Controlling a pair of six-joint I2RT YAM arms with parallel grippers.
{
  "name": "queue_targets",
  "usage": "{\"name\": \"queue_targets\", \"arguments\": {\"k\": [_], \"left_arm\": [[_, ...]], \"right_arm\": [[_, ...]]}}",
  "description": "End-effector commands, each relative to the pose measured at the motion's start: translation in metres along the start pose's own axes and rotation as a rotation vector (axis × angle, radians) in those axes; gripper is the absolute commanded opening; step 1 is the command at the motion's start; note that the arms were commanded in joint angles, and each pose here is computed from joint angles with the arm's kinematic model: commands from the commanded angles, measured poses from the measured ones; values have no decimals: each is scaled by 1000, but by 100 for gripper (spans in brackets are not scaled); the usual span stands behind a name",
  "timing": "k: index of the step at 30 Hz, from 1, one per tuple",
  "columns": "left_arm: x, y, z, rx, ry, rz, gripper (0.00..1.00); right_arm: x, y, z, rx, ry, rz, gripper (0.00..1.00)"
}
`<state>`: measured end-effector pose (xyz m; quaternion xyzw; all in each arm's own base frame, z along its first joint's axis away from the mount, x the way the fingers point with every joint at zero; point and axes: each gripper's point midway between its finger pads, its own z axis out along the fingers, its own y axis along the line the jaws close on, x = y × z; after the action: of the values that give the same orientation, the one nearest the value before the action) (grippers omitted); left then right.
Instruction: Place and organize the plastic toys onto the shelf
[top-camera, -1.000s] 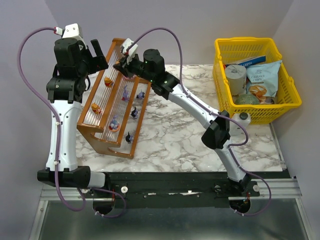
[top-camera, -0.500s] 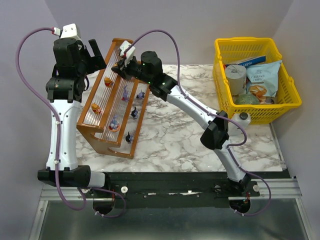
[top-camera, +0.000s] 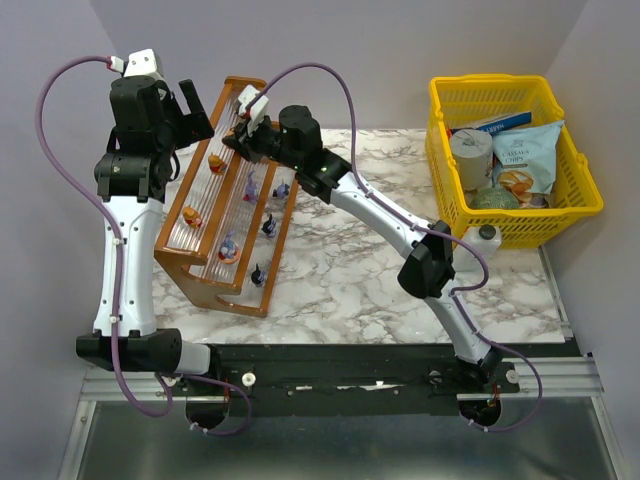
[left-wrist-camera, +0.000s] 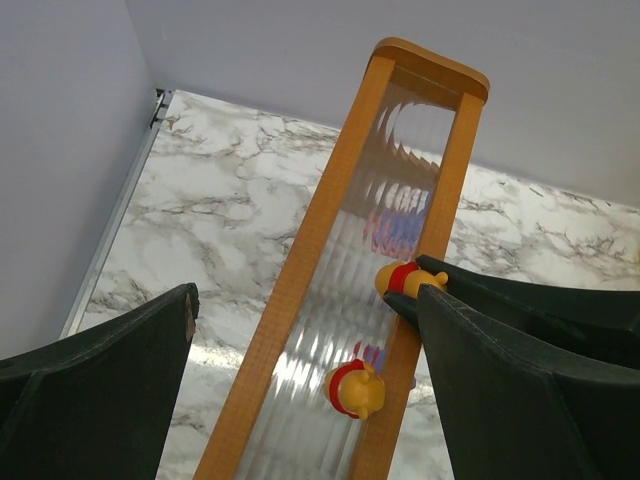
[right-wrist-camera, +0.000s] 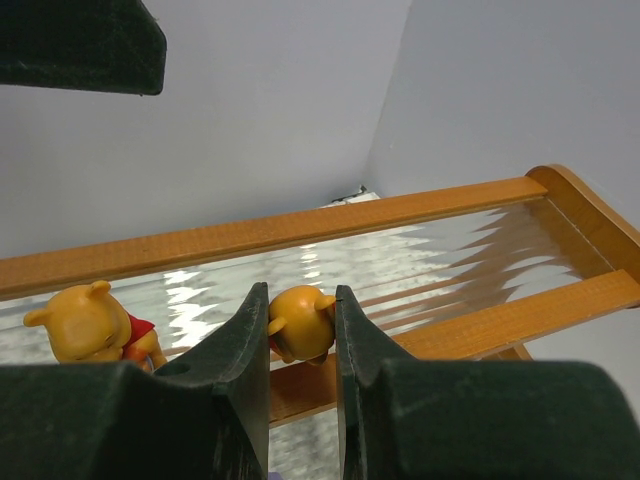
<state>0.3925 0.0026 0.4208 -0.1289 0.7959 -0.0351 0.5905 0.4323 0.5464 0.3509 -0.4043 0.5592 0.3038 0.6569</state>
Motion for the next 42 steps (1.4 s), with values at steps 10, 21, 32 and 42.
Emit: {"name": "queue_targets", "arguments": {"k": [10, 21, 32, 42], "left_arm": [[1, 1, 10, 1, 5, -9, 99], [1, -2, 11, 9, 10, -7, 99], [6, -4, 17, 22, 28, -5, 99], [8, -5, 18, 27, 35, -1, 99]], "right_arm": [[11, -4, 4, 45, 23, 14, 33], [9, -5, 6, 52, 7, 25, 41], [17, -11, 7, 74, 20, 63, 37], [11, -11, 9, 68, -4, 69, 40]]}}
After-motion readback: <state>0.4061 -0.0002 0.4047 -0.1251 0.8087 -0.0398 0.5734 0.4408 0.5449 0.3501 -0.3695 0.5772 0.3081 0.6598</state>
